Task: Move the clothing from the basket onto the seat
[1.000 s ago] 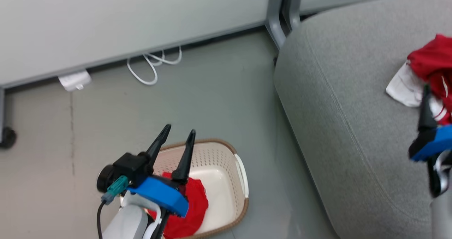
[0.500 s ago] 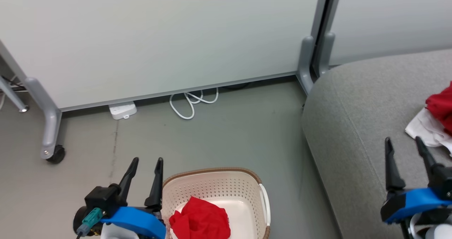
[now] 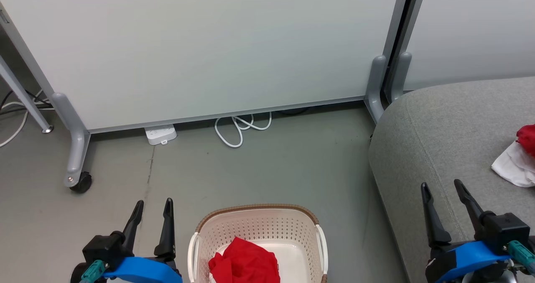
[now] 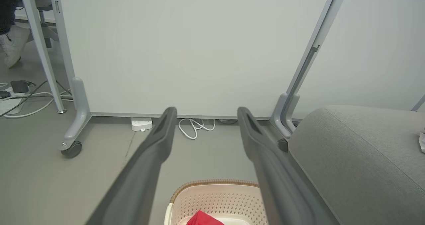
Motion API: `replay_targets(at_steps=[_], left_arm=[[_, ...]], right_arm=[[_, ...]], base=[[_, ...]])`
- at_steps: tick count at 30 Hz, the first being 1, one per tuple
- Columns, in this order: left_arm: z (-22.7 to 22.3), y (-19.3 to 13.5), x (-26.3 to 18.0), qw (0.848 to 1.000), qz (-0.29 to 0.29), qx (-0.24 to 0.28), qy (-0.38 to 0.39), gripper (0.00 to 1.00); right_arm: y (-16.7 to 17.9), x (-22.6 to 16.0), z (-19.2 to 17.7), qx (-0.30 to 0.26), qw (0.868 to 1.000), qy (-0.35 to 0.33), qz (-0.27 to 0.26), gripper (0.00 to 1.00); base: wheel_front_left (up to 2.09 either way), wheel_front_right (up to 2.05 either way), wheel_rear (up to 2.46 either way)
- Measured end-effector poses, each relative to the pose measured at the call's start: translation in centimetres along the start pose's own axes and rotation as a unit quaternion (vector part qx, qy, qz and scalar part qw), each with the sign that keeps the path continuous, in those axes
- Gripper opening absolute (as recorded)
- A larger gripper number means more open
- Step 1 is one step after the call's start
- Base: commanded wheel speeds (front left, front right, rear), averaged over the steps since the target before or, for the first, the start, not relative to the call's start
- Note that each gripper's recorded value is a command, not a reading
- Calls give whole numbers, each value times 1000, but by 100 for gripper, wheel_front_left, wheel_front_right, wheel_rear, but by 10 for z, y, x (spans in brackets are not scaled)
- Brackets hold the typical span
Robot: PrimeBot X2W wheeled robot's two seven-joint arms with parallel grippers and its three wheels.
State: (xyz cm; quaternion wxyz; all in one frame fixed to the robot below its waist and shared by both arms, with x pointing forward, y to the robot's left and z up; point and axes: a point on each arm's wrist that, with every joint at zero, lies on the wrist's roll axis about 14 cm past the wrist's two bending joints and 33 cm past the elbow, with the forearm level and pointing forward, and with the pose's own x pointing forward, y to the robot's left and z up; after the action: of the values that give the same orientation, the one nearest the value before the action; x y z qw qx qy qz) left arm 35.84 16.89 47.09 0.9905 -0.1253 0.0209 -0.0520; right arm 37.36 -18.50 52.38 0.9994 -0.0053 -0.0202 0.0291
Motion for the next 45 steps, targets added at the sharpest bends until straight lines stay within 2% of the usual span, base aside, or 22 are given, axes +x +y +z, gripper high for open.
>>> replay_targets(at_steps=[19, 28, 36, 45], left_arm=[[-16, -2, -1, 1000, -3, 0, 25, 100], [-55, -22, 32, 994, -53, 18, 94, 100], [-124, -33, 75, 969, -114, 57, 210, 100], [-219, -30, 106, 916, -175, 101, 345, 100]], right_arm=[[10, 4, -6, 9, 1000, 9, 15, 100], [23, 39, -6, 10, 999, 1, 36, 100], [39, 84, -25, 13, 998, 5, 62, 100], [25, 112, -79, 26, 998, 41, 48, 100]], base=[[0, 0, 0], [0, 0, 0], [0, 0, 0], [0, 0, 0]])
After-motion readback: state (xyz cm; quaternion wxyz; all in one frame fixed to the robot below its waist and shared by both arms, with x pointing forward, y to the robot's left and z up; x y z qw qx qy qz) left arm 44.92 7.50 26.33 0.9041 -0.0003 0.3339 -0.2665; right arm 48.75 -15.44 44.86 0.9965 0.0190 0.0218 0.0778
